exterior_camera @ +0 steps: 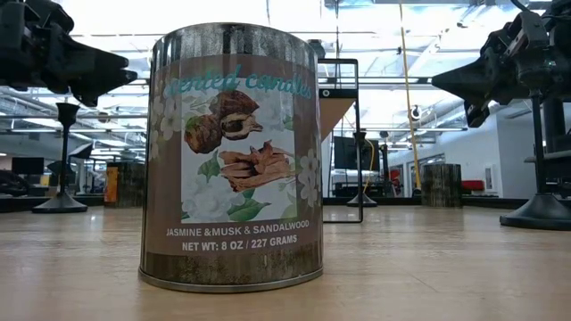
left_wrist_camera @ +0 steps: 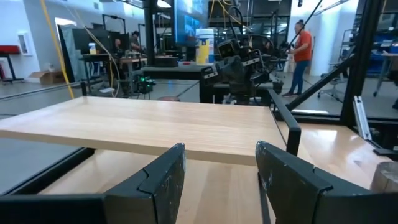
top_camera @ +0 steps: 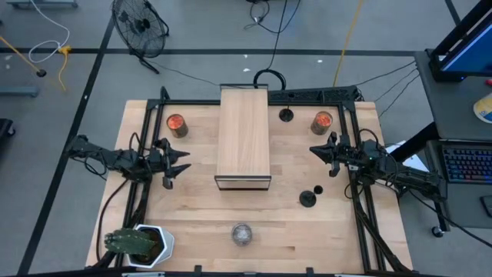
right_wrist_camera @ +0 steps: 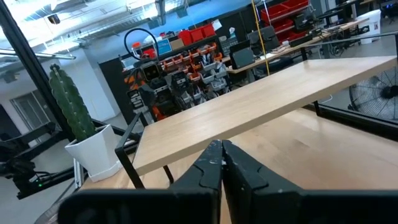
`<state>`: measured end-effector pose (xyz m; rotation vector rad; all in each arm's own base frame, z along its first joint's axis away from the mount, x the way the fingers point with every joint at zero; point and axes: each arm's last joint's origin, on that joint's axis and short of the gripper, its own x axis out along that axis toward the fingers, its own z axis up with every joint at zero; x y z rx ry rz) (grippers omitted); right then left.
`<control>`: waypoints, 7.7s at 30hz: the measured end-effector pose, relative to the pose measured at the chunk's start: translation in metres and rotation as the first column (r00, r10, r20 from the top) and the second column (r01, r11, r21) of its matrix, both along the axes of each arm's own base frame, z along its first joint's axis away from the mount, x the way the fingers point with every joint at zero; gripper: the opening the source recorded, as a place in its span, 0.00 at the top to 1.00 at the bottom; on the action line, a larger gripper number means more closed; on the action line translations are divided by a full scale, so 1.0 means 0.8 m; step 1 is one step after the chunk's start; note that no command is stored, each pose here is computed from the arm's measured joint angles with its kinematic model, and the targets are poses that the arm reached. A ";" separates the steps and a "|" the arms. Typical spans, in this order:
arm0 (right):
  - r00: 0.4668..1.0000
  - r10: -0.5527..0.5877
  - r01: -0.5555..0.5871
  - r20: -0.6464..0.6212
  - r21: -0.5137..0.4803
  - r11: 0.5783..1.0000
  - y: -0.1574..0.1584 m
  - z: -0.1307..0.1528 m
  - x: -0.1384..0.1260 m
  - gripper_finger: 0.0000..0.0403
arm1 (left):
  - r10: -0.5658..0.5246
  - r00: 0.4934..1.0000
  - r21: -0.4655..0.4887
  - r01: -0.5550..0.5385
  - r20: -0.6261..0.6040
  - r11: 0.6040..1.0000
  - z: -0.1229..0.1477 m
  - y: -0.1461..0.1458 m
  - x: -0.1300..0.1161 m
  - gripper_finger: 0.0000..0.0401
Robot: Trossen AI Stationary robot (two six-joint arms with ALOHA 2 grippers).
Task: Pick & Place candle stick holders
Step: Put the left candlestick holder on the shelf
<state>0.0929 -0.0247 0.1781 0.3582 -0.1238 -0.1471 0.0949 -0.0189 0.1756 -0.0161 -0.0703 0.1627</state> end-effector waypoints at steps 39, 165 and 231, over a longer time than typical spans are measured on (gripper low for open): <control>1.000 0.000 -0.001 0.010 0.053 0.999 0.000 0.000 0.000 1.00 | 0.349 0.924 -0.408 -0.381 -0.154 0.830 0.188 0.018 -0.019 0.50; 1.000 0.001 -0.001 0.010 0.053 0.999 0.000 0.000 0.000 1.00 | 0.002 0.037 -0.033 -0.904 -0.999 0.426 0.131 0.099 -0.004 0.50; 1.000 0.004 -0.005 0.010 0.052 0.999 0.000 0.000 0.000 1.00 | -0.021 0.402 -0.384 -0.858 -0.916 0.342 0.189 0.101 0.015 0.98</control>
